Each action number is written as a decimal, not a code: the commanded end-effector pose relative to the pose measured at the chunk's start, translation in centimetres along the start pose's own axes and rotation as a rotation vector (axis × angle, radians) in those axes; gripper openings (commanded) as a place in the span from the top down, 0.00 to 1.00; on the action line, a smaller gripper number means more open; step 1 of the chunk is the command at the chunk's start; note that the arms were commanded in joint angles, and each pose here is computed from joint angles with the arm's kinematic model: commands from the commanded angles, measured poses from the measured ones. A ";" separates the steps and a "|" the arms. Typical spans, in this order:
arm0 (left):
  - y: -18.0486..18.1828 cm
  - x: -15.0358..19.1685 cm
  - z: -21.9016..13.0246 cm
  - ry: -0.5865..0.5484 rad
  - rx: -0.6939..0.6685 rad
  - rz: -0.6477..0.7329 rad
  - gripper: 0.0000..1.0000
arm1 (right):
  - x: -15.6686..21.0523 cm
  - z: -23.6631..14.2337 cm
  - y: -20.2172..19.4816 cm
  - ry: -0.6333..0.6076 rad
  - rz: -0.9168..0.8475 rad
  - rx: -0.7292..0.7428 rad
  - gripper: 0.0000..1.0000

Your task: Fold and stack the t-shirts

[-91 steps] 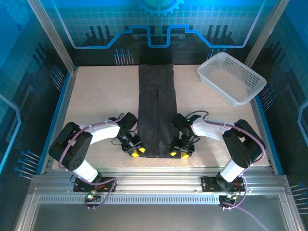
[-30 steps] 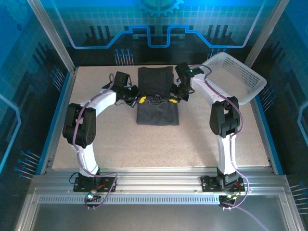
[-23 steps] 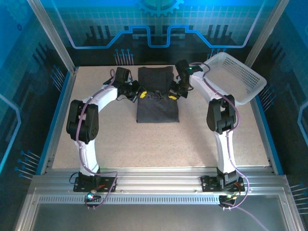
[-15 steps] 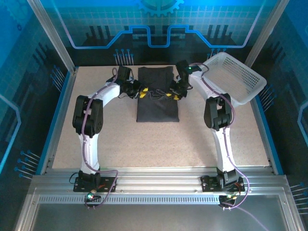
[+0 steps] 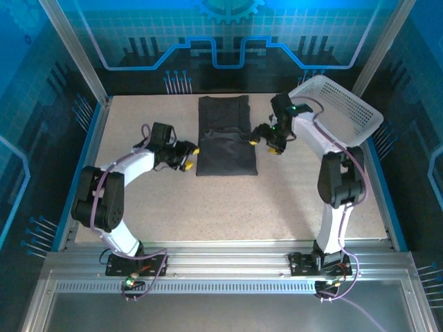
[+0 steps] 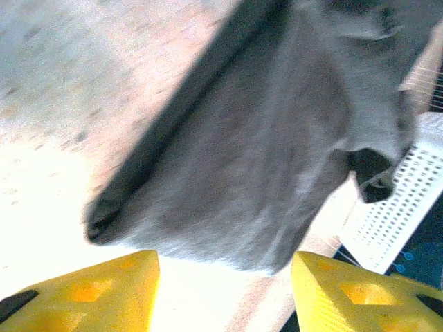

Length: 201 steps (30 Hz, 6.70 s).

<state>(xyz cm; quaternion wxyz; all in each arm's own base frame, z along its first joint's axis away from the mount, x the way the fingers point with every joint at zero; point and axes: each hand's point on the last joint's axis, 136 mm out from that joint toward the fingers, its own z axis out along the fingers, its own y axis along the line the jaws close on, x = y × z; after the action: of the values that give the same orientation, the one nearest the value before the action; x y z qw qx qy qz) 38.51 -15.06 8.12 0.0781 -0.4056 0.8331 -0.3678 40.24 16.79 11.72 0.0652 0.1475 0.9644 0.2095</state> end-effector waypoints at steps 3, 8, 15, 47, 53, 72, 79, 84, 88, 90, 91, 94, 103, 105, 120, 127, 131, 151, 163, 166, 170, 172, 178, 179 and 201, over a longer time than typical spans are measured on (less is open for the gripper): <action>1.1 1.2 3.2 0.040 0.011 -0.085 0.45 | 4.3 4.0 -0.3 0.083 0.050 -0.033 0.28; 2.1 0.8 5.2 0.046 -0.064 -0.087 0.47 | 5.5 6.8 -1.4 0.138 0.119 -0.010 0.29; 2.2 -0.1 6.8 0.048 -0.091 -0.064 0.68 | 4.7 10.0 -0.8 0.199 0.124 0.020 0.41; 7.2 9.1 -0.4 0.035 -0.050 -0.062 1.00 | 11.1 3.0 -0.9 0.125 0.004 0.045 1.00; 12.8 13.5 -3.4 0.098 -0.135 -0.092 1.00 | 18.2 0.9 -2.8 0.166 -0.034 0.108 1.00; -0.5 10.2 -12.8 -0.187 0.170 -0.028 1.00 | 12.2 -7.3 5.3 -0.008 0.021 -0.011 1.00; -5.2 1.8 -8.9 -0.275 0.141 -0.121 1.00 | 2.8 -3.3 8.7 -0.050 0.076 -0.029 1.00; -6.9 -5.2 -3.6 -0.287 0.055 -0.123 0.80 | -4.1 2.8 10.2 -0.004 0.069 -0.060 0.76; -9.3 -8.0 -0.5 -0.228 0.040 -0.017 0.41 | -6.6 4.6 8.8 -0.016 0.063 0.024 0.48; -10.4 -8.0 -1.4 -0.252 0.057 0.035 0.32 | -7.4 3.6 8.8 -0.054 0.053 0.012 0.41; -10.5 -7.7 -2.0 -0.259 0.066 0.041 0.31 | -7.7 2.6 8.9 -0.082 0.040 0.006 0.38; -9.2 -5.5 -4.3 -0.260 0.076 0.033 0.34 | -7.1 -0.7 8.9 -0.137 0.016 -0.018 0.38; -4.4 9.4 -1.5 -0.083 0.120 -0.149 0.35 | 1.4 -6.9 5.8 -0.268 -0.083 -0.183 0.35; -5.0 10.4 0.3 -0.112 0.151 -0.177 0.28 | 3.4 -7.6 4.6 -0.271 -0.086 -0.231 0.34; -2.1 9.1 11.4 -0.261 0.071 -0.389 0.46 | 8.8 -11.0 -1.0 -0.262 -0.022 -0.281 0.36; -2.2 2.7 10.9 -0.340 0.106 -0.443 0.97 | 9.3 -11.5 -0.9 -0.256 -0.023 -0.292 0.38; -2.2 -3.5 7.3 -0.367 0.131 -0.362 1.00 | 9.0 -11.8 -0.5 -0.262 -0.031 -0.297 0.39; 2.2 -25.7 -0.7 -0.205 0.041 0.032 1.00 | 5.8 -11.3 7.1 -0.227 -0.200 -0.426 0.40; -1.6 -26.4 -3.5 -0.256 0.113 0.064 0.64 | 4.7 -14.5 11.5 -0.350 -0.285 -0.605 0.31; -2.1 -24.8 -6.0 -0.270 0.115 0.062 0.39 | 4.4 -15.3 12.8 -0.349 -0.292 -0.665 0.30; -3.8 -20.8 -10.8 -0.352 0.158 0.080 0.01 | 3.9 -17.3 13.9 -0.396 -0.308 -0.694 0.25; -4.4 -18.0 -13.5 -0.424 0.148 0.102 0.01 | 3.5 -18.4 13.9 -0.433 -0.305 -0.687 0.01; -3.8 -11.1 -19.4 -0.631 0.081 0.163 0.01 | 2.1 -19.7 12.0 -0.481 -0.257 -0.638 0.00; -3.3 -10.0 -20.7 -0.679 0.030 0.179 0.01 | 1.8 -19.7 11.4 -0.484 -0.245 -0.621 0.00; 5.9 -7.5 -13.5 -0.940 -0.171 0.997 0.01 | -0.6 -6.2 -12.4 -0.858 -0.550 0.362 0.00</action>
<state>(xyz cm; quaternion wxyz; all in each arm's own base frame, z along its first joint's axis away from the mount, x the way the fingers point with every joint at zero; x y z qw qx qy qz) 29.19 1.64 8.57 0.4542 -0.1556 0.8770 0.0159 32.48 4.30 9.25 0.3909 -0.0219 0.9194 -0.0378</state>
